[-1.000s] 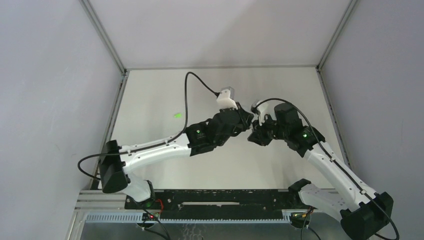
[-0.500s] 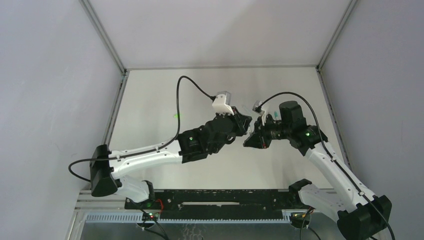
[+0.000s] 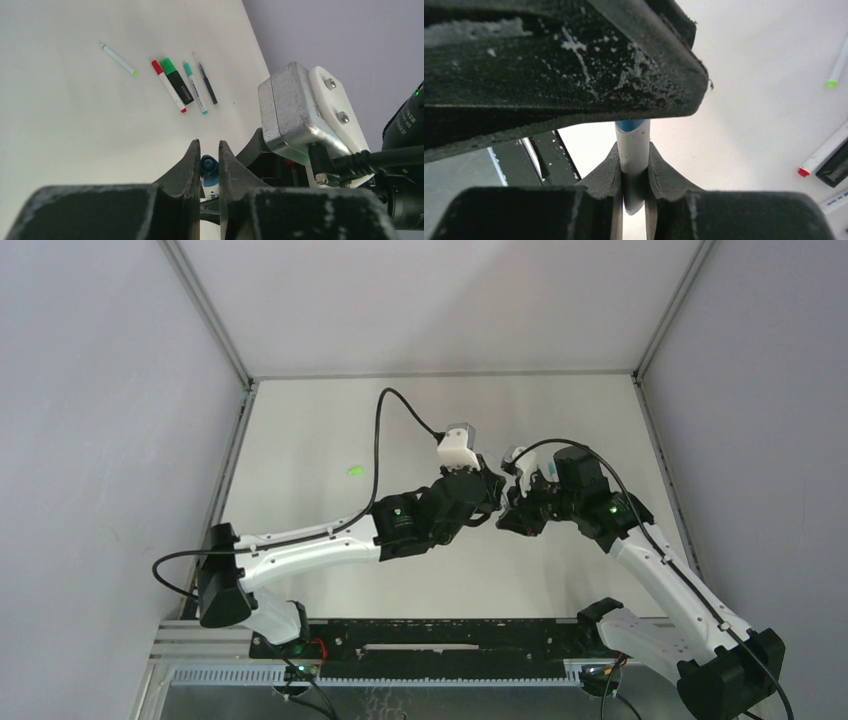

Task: Insert the pens into the pen caps
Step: Press the pen cap onto the pen.

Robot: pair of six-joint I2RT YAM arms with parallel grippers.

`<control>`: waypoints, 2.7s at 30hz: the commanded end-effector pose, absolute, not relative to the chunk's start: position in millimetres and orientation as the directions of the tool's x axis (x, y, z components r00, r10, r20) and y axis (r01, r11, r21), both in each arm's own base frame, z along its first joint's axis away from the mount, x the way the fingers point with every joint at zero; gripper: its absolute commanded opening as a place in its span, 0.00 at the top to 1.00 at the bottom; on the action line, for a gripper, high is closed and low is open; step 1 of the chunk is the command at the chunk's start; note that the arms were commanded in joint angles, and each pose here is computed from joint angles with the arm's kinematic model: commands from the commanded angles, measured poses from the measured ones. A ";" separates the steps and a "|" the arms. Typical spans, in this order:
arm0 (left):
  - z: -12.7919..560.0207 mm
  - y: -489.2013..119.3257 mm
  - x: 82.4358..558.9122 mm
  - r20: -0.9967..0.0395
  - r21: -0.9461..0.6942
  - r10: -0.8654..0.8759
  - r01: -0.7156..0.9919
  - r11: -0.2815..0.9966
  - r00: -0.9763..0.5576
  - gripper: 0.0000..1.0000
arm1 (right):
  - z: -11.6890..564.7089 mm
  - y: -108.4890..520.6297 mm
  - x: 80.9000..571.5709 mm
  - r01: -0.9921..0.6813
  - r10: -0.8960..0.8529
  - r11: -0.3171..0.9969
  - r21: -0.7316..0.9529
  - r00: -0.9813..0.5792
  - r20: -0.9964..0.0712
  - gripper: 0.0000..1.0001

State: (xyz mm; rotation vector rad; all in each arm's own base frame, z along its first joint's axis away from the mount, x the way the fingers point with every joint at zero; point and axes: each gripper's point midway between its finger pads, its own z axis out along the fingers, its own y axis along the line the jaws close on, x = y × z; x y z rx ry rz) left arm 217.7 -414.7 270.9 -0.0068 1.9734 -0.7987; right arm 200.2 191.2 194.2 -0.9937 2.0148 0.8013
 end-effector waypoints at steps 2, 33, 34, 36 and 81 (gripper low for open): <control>112.6 -373.6 97.7 -0.547 -0.188 0.331 0.498 0.846 -0.769 1.00 | 335.6 193.9 276.5 -0.770 -0.158 0.619 -0.152 0.068 -0.985 1.00; 215.1 -374.5 129.3 -0.728 -0.486 -0.050 0.462 0.742 -0.684 0.76 | 299.2 231.1 237.5 -0.929 -0.167 0.366 -0.051 -0.011 -0.986 1.00; 215.8 -375.1 129.8 -0.728 -0.487 -0.051 0.463 0.741 -0.684 0.76 | 298.3 232.3 236.6 -0.931 -0.170 0.362 -0.052 -0.011 -0.985 1.00; 217.7 -377.1 129.6 -0.728 -0.488 -0.048 0.468 0.737 -0.684 0.75 | 296.6 233.7 235.9 -0.932 -0.176 0.358 -0.055 -0.010 -0.984 1.00; 347.4 -334.4 148.3 -0.899 -0.132 -0.439 0.944 0.303 0.015 0.29 | 265.9 259.1 139.8 -0.969 -0.173 -0.225 0.103 -0.064 -0.983 1.00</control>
